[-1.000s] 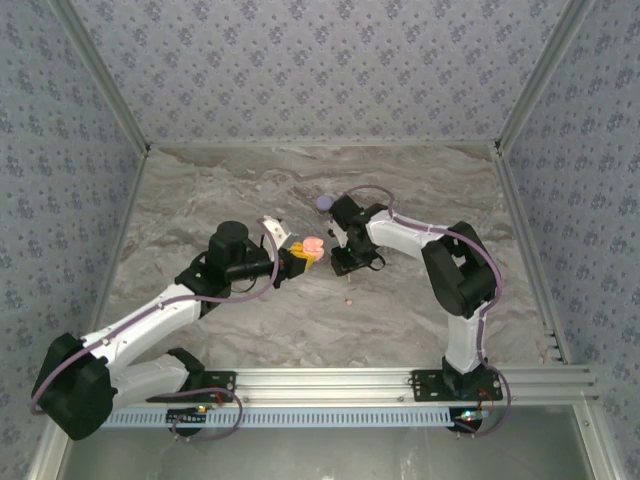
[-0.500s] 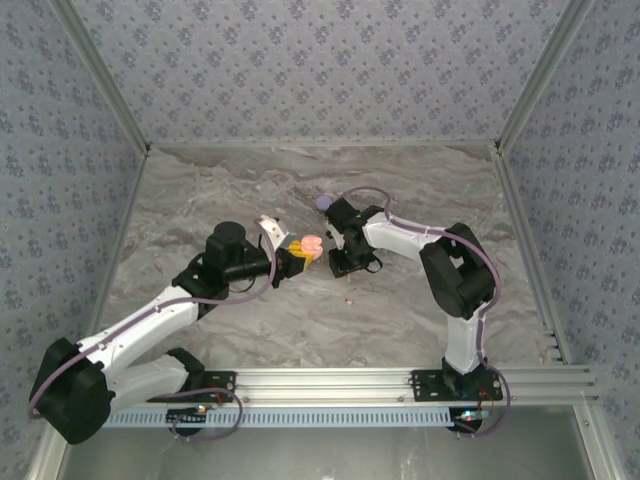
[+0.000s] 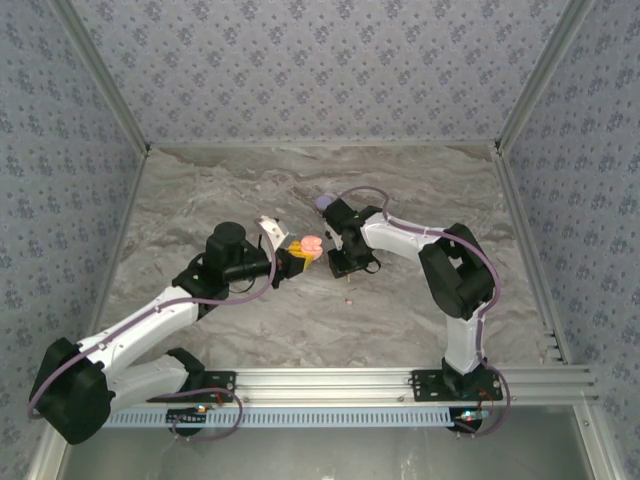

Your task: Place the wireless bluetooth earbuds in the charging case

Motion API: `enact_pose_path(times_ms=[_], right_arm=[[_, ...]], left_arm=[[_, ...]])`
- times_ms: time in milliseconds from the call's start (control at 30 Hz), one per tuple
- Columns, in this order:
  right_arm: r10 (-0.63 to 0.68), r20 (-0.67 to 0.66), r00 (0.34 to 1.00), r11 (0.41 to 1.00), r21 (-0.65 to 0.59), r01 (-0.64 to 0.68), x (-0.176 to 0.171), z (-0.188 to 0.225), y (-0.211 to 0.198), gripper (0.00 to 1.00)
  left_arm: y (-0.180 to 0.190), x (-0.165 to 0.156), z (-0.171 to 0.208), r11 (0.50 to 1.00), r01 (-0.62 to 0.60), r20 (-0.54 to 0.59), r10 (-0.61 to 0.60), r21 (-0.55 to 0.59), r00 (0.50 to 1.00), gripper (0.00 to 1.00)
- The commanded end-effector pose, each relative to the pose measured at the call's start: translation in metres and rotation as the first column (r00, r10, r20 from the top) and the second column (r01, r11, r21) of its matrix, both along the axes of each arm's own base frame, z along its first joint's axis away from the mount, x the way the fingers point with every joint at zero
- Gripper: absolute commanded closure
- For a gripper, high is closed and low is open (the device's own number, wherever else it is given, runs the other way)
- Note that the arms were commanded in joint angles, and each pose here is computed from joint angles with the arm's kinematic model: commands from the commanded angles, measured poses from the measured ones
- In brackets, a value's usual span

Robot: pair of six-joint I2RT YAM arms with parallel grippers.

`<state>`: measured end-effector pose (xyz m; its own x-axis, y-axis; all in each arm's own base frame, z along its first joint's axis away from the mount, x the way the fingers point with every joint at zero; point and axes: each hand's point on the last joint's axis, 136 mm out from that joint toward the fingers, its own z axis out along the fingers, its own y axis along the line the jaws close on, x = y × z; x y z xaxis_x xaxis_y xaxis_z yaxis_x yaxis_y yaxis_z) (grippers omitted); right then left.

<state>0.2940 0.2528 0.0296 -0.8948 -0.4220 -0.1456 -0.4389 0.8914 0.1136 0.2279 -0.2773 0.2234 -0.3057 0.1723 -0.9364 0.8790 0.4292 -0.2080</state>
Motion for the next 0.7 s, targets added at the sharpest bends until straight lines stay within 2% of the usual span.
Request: enact_pose_path(times_ms=[0, 667], right_arm=[[-0.015, -0.009, 1.000, 0.999, -0.036, 0.014, 0.000, -0.003, 0.000, 0.64], [0.015, 0.012, 1.000, 0.996, -0.085, -0.014, 0.001, -0.011, -0.001, 0.78]], left_arm=[[-0.001, -0.003, 0.007, 1.000, 0.012, 0.020, -0.011, -0.016, 1.000, 0.86], [0.000, -0.003, 0.006, 1.000, 0.009, 0.017, -0.009, -0.016, 1.000, 0.86]])
